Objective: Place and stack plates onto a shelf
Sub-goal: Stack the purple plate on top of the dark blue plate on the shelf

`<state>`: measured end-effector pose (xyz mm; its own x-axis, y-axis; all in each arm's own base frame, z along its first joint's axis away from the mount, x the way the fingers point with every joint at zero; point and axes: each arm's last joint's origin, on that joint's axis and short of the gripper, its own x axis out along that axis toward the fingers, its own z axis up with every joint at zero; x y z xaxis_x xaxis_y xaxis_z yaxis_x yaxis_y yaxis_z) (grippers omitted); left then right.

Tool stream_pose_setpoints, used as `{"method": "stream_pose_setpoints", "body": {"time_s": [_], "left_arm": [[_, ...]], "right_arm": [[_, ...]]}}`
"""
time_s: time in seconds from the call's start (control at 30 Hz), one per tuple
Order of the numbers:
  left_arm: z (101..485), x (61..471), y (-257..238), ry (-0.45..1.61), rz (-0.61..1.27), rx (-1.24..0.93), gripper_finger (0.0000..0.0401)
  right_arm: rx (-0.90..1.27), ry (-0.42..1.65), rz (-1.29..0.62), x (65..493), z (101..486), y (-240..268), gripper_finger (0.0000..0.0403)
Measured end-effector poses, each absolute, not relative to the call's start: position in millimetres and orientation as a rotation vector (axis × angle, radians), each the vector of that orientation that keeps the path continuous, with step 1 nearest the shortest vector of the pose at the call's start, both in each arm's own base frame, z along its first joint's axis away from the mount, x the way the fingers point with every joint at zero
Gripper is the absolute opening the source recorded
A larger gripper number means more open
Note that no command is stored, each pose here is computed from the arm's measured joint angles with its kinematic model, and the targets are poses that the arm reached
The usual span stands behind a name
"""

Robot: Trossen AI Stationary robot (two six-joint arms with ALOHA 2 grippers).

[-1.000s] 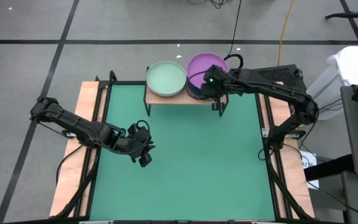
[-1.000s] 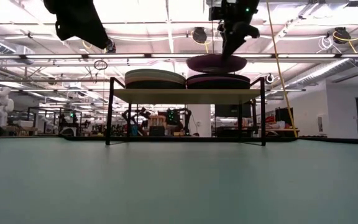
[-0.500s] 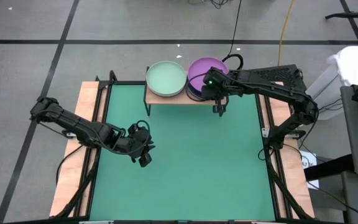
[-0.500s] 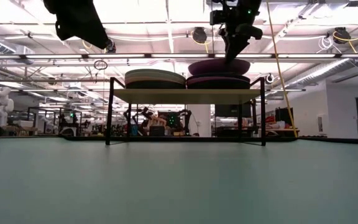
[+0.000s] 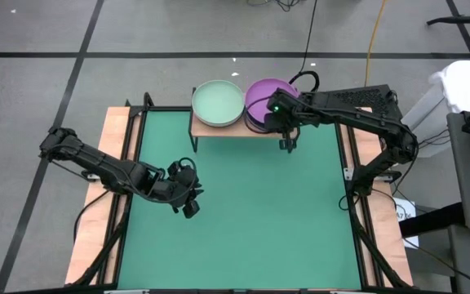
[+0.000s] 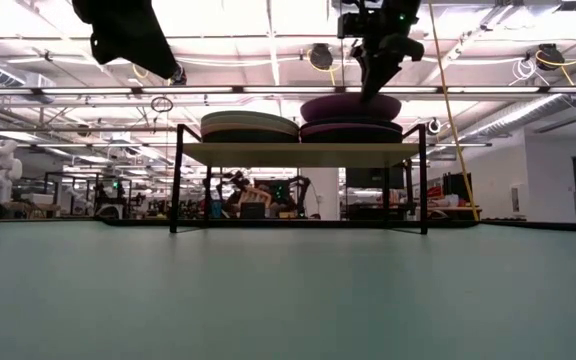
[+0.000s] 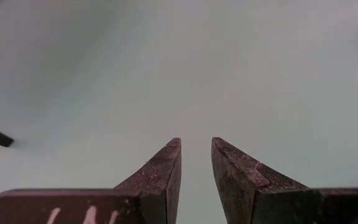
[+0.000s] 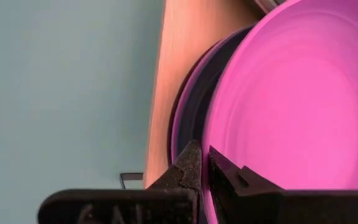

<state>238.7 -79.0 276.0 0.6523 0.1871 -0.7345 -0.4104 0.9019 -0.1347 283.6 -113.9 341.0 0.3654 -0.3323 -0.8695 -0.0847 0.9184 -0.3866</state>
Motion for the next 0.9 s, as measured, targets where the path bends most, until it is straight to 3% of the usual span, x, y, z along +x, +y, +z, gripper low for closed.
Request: {"method": "stream_pose_setpoints", "body": {"time_s": [0.53,0.9], "left_arm": [[276,239,-79,0.791,0.344,-0.288,0.0094],[276,239,-79,0.790,0.345,-0.279,0.0094]], "right_arm": [[-0.382,1.246,-0.151,283,318,-114,0.0004],[-0.396,1.189,-0.178,288,321,-116,0.0073]]}}
